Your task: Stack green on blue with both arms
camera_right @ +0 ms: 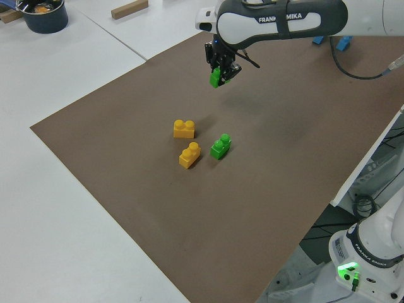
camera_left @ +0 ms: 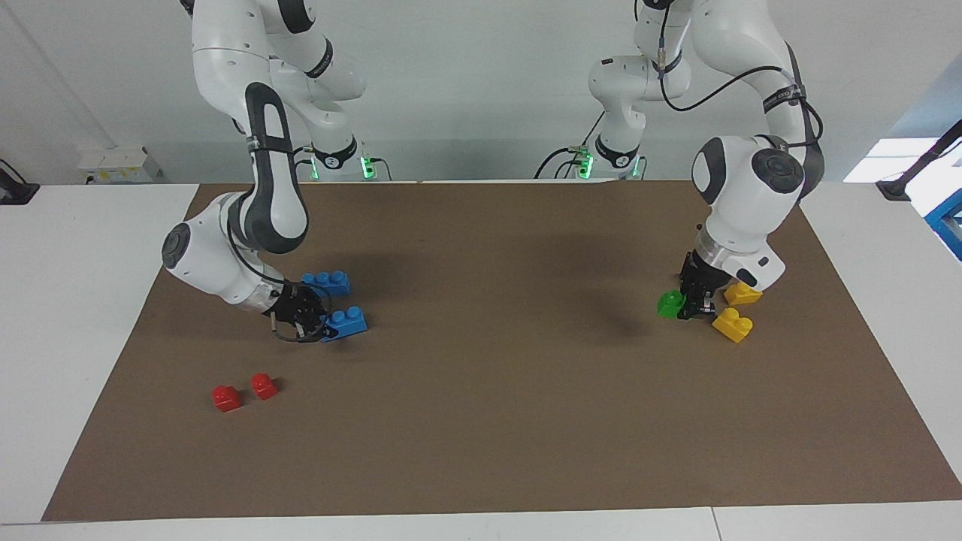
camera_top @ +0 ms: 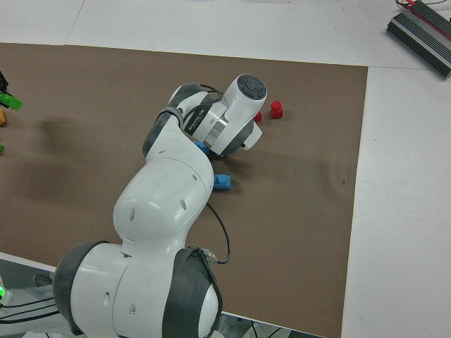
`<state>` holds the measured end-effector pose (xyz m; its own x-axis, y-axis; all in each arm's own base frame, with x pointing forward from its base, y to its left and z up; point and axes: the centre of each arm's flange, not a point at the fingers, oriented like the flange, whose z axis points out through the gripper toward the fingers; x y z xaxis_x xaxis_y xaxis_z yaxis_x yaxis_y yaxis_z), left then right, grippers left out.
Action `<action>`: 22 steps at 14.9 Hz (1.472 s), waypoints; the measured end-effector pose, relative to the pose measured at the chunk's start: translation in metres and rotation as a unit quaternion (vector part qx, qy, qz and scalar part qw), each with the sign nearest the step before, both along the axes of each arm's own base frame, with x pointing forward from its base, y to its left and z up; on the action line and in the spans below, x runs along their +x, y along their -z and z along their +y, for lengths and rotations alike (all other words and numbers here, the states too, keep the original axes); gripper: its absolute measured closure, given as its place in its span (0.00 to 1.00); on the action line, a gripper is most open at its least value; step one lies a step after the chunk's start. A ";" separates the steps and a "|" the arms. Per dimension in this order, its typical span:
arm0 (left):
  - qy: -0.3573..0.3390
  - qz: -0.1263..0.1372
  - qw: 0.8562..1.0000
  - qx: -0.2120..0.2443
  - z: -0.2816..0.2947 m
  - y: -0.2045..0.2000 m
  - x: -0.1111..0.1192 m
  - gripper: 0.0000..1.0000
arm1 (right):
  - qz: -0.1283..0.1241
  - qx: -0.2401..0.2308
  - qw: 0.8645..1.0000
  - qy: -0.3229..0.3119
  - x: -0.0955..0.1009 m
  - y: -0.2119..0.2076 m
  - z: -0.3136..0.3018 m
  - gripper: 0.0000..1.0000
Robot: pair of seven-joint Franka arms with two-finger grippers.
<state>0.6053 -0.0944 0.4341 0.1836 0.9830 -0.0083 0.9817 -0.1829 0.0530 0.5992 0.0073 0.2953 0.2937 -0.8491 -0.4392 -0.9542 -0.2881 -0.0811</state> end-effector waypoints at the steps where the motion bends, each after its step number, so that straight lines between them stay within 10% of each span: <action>1: -0.020 0.000 1.000 -0.001 -0.011 -0.016 0.000 0.66 | 0.001 0.004 1.000 -0.002 0.002 -0.008 0.007 0.65; 9: -0.063 0.018 0.998 0.000 -0.098 -0.076 -0.024 0.66 | 0.031 0.003 0.998 0.058 -0.001 -0.071 0.129 0.65; 22: -0.097 0.016 0.995 -0.005 -0.201 -0.096 -0.080 0.66 | 0.012 0.015 0.992 0.128 -0.036 -0.049 0.270 0.65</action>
